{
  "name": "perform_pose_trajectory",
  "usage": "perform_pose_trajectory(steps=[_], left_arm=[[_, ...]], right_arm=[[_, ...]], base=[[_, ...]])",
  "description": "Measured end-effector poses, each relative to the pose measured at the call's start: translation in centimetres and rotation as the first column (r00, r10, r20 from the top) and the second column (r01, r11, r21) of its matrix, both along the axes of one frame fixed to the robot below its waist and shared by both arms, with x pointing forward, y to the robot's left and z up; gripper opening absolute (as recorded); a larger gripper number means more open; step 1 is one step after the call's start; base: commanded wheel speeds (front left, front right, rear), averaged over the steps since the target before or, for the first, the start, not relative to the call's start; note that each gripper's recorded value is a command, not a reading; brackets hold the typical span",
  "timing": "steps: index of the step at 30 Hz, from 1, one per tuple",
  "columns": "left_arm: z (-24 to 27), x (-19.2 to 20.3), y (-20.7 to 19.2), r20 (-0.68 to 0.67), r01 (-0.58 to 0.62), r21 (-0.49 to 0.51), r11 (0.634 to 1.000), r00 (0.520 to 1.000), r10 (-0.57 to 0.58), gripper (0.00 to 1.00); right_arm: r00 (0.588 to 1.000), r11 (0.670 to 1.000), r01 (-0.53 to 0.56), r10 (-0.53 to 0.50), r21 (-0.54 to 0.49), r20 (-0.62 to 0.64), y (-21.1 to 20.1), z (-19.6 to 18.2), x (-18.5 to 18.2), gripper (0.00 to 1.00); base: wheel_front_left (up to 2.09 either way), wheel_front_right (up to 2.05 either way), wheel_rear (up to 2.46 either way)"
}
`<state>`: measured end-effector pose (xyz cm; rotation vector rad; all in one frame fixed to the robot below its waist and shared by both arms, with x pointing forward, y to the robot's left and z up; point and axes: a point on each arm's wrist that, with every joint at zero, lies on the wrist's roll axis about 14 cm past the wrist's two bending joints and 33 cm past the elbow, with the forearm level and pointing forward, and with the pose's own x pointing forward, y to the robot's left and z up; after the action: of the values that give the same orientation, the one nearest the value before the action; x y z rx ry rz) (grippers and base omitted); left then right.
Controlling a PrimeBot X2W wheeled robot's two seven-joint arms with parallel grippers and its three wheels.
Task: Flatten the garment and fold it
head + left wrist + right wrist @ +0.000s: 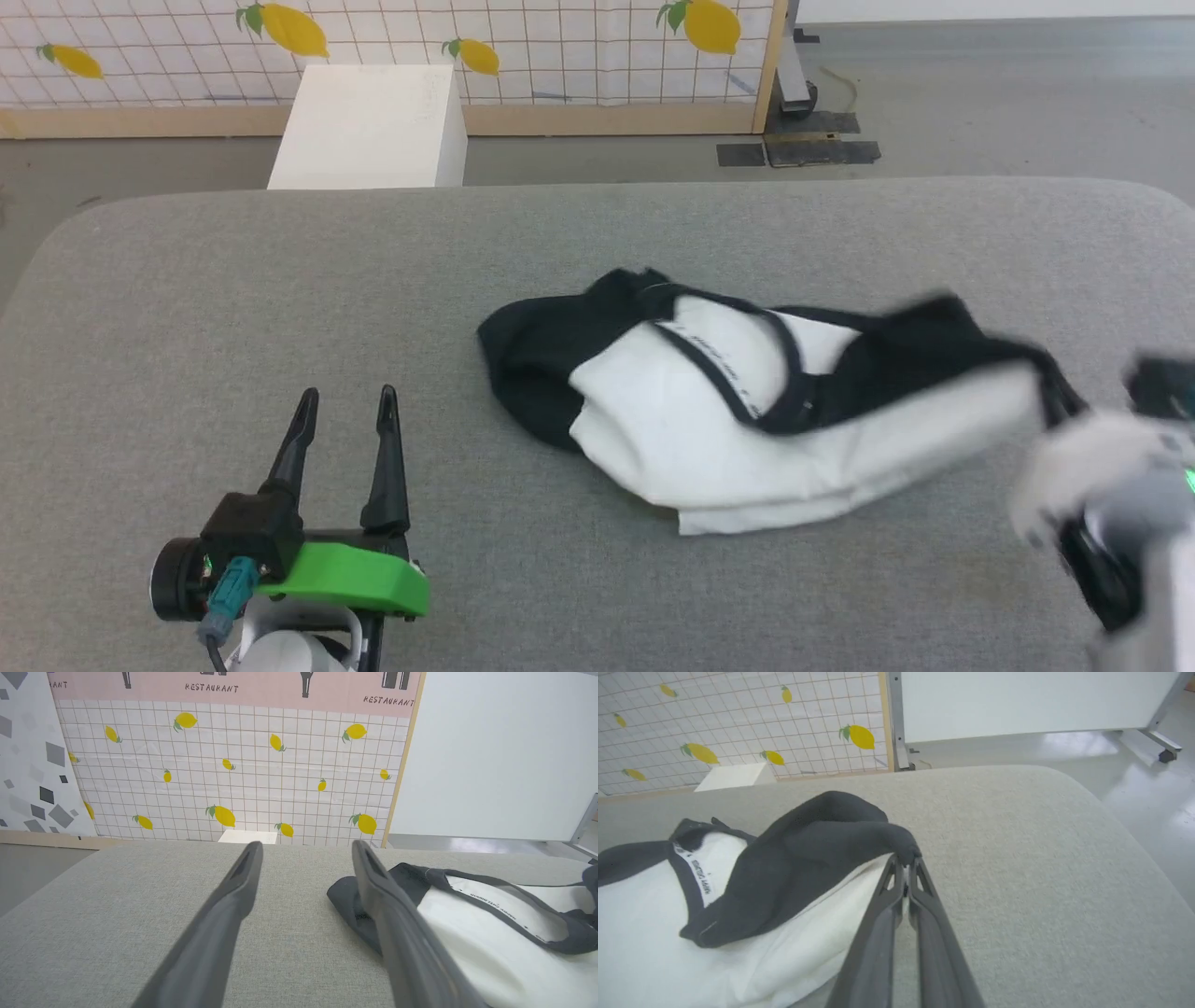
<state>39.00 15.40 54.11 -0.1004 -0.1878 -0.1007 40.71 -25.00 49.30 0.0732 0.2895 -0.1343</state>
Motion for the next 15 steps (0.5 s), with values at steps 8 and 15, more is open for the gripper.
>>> perform_pose_trajectory(steps=[8,15], left_arm=[[-0.8,0.6,-1.0,-0.022,0.033,-0.003,0.999,0.999,-0.033,1.0],[-2.4,1.2,-2.5,-0.067,0.086,-0.009,0.996,0.994,-0.086,1.0]], right_arm=[[0.935,0.983,0.183,-0.176,-0.008,-0.308,-5.6,-7.2,-8.1,0.91],[0.986,0.983,0.165,-0.162,-0.079,0.04,-5.7,-0.2,-5.2,1.0]], base=[[0.0,0.0,0.0],[0.0,0.0,0.0]])
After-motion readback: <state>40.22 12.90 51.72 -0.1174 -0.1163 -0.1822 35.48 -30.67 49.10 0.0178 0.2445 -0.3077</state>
